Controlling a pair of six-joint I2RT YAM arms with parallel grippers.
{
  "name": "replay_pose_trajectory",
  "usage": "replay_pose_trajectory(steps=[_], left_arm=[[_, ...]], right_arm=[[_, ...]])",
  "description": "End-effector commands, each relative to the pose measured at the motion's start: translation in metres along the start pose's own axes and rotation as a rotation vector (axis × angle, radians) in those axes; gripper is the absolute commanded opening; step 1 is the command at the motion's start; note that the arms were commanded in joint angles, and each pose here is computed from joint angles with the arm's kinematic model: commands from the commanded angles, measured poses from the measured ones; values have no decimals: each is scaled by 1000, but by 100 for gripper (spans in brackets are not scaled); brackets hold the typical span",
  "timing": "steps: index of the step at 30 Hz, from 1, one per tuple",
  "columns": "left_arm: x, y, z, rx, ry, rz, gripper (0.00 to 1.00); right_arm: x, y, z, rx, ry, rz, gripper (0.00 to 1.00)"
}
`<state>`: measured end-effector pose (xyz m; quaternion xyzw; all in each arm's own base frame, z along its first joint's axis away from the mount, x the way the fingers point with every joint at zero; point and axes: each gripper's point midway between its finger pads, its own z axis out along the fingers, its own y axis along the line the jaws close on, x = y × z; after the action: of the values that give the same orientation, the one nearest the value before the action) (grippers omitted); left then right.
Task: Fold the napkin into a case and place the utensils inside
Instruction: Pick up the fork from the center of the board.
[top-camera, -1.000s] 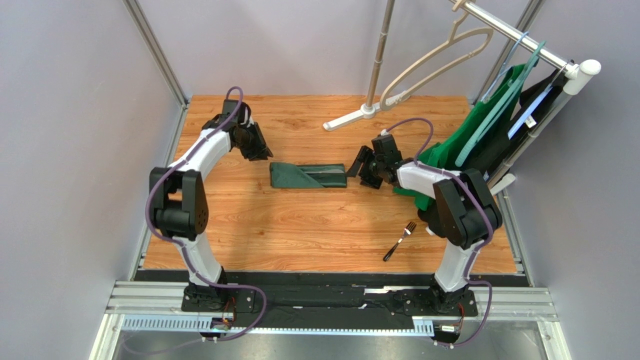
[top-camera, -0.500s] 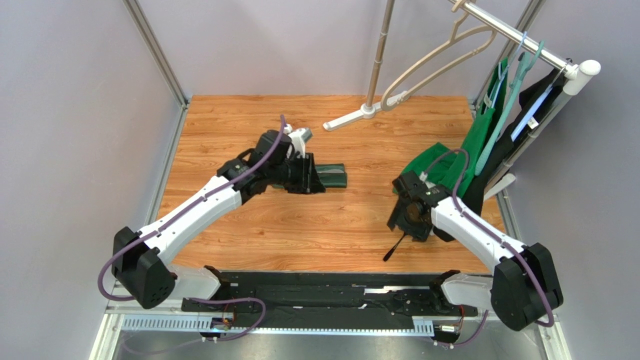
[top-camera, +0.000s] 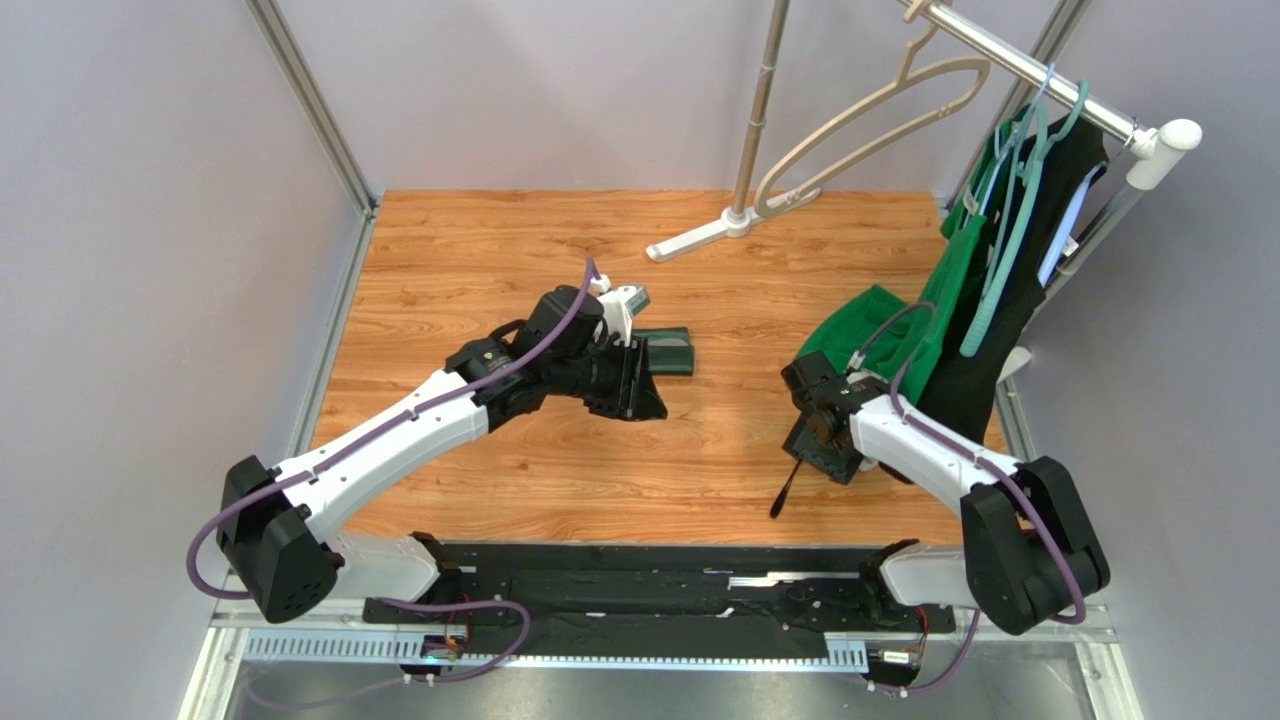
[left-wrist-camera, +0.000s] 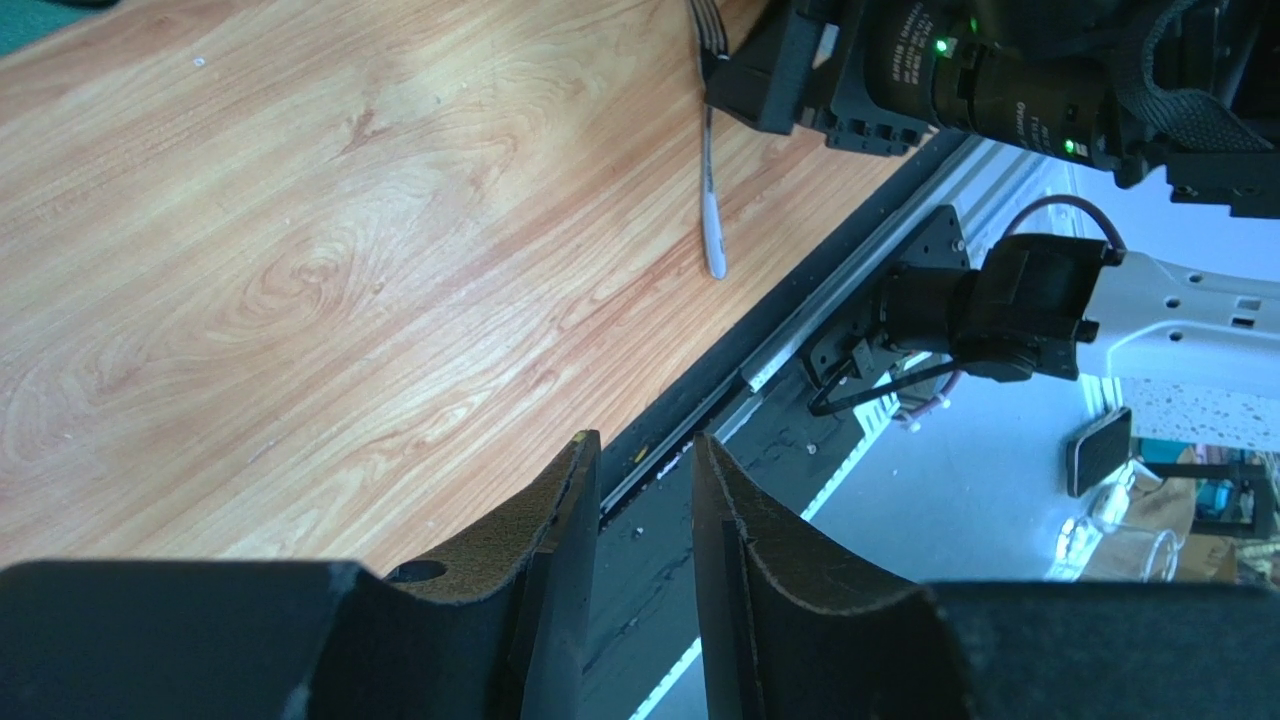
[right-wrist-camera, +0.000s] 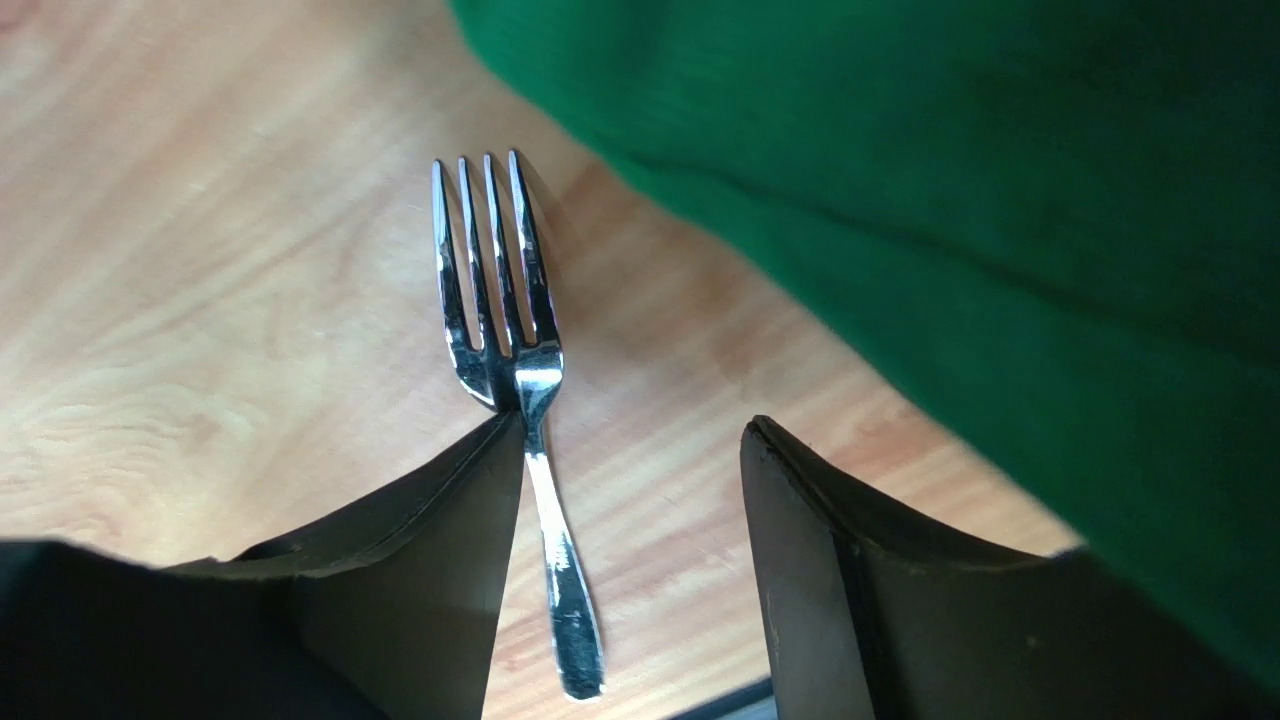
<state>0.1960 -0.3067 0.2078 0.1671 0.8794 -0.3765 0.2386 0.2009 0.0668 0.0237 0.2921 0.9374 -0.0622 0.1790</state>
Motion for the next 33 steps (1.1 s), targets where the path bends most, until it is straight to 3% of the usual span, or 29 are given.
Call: replay_pose_trajectory(steps=[1,5,12,13,14,16,19,23,24,25,26,27,28,30,33], left_arm=[[-4,-10,0,46,-13,25,37],[-2,-6,-1,27,-5,35,37],[0,-3,-4,17,-12,37,37],[1,-2,-2,16,-5,30,36],[0,-4,-2,22,-6,33,36],[5,-1,0,15,20,31,36],[13,9,5,8,57,30,36],[10,30,4,50,23,-51,43],[4,16,2,162,10,-47,51],[8,18,4,205,25,-92,65],[4,19,2,237,19,-106,66],[-1,20,-1,267,17,-112,66],[-5,21,-1,273,13,-95,66],[-11,19,-4,309,9,-82,67],[-21,19,-10,364,-8,-106,69]], right_arm=[[-4,23,15,-71,-23,46,58],[4,29,28,-87,5,33,53],[5,52,25,-154,-8,-55,55],[4,59,26,-176,-4,-73,50],[5,62,27,-183,1,-79,29],[2,68,32,-183,-15,-105,5],[-16,90,16,-216,-107,-194,0],[-31,150,-47,-496,-165,-221,0],[-23,163,-62,-601,-121,-217,0],[-34,184,-95,-764,-171,-178,0],[-36,194,-113,-865,-181,-156,0],[-17,199,-123,-980,-111,-153,0],[-31,219,-162,-1174,-190,-127,0],[-29,229,-200,-1384,-208,-149,0],[-21,233,-229,-1581,-197,-141,0]])
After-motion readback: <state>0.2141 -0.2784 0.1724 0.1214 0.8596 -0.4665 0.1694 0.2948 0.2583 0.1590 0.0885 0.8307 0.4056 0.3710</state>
